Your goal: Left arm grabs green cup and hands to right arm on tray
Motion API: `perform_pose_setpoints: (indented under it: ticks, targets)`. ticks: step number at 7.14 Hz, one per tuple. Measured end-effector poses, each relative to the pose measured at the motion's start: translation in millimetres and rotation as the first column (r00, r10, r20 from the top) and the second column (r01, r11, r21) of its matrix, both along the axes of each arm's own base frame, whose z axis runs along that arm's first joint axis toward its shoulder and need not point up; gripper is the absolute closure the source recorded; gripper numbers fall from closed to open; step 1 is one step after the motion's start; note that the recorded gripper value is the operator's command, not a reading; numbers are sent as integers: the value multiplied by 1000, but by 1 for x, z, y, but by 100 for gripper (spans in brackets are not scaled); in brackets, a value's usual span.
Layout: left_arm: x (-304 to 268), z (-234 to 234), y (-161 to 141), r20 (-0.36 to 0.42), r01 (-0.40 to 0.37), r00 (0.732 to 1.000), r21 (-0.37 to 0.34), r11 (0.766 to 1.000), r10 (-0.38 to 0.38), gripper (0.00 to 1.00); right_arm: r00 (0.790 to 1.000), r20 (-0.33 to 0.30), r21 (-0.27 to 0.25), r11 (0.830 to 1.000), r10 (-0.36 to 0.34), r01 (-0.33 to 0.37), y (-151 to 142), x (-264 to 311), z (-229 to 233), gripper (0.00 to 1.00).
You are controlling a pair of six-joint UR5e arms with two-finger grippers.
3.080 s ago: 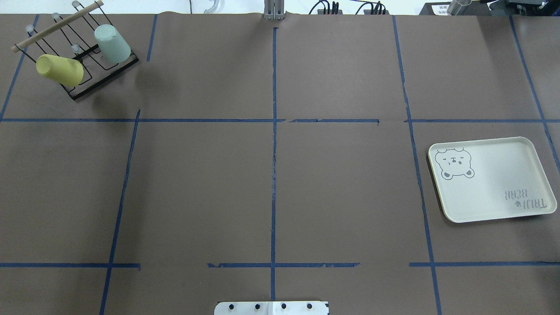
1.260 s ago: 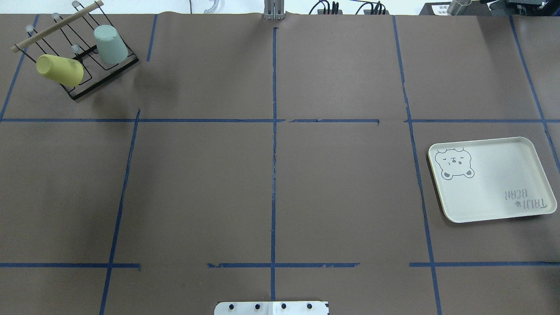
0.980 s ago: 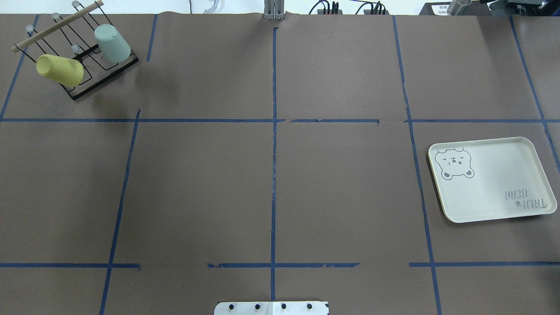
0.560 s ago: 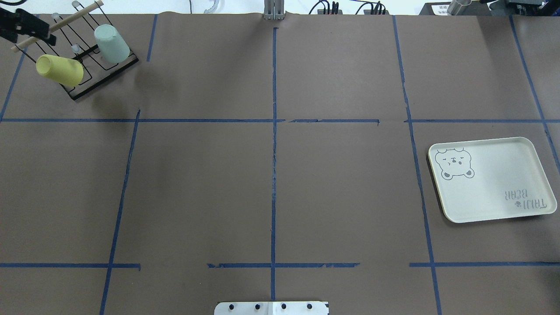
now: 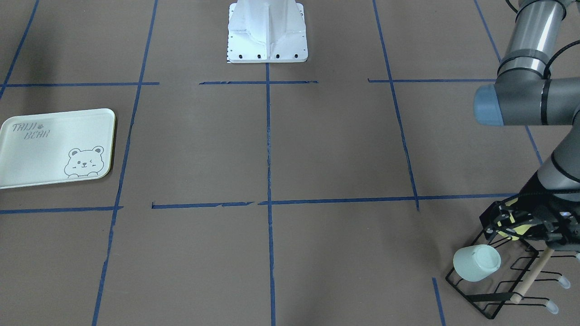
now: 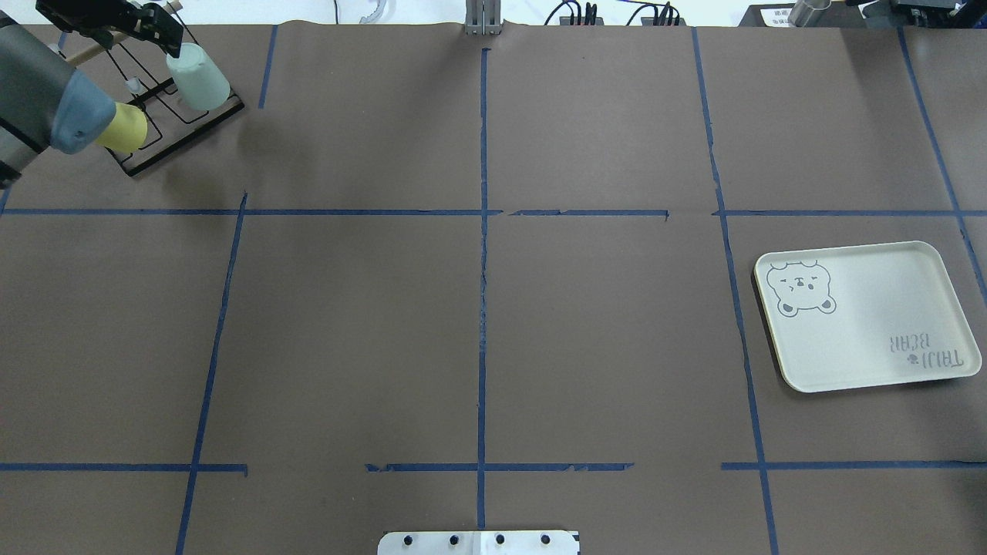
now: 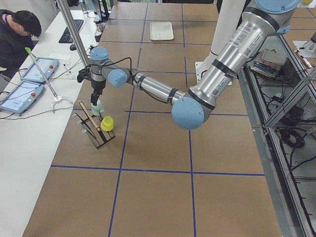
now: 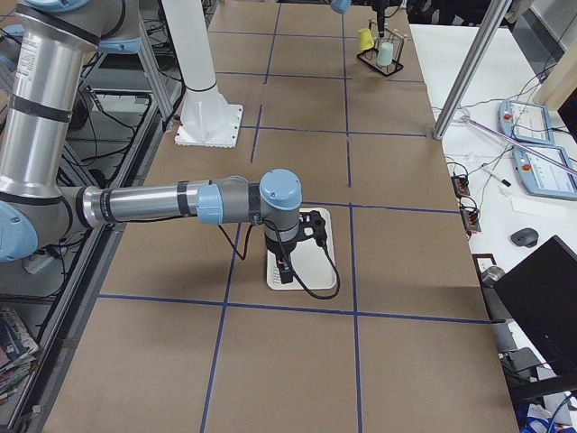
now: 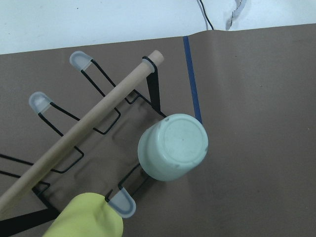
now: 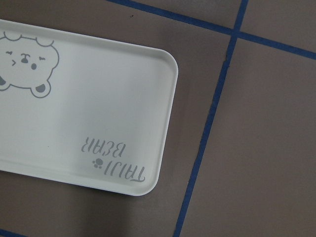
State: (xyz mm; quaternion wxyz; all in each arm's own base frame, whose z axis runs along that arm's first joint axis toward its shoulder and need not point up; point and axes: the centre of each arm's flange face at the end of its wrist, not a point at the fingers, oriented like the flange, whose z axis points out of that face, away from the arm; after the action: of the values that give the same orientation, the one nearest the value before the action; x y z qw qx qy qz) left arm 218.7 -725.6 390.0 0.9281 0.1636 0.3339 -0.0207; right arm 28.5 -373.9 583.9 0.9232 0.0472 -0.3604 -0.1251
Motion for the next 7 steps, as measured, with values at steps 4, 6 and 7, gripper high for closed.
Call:
perform_pose_setpoints:
  ticks: [4, 6, 7]
  targets:
    - [45, 12, -24, -1, 14, 1000, 4, 1000, -14, 0, 1000, 3, 1, 1000, 0, 0, 0, 0, 0, 0]
    - [59, 19, -20, 1, 4, 1000, -13, 1000, -4, 0, 1000, 3, 1, 1000, 0, 0, 0, 0, 0, 0]
    - [62, 23, -20, 4, 1, 1000, -20, 1000, -1, 8, 1000, 3, 1, 1000, 0, 0, 0, 0, 0, 0]
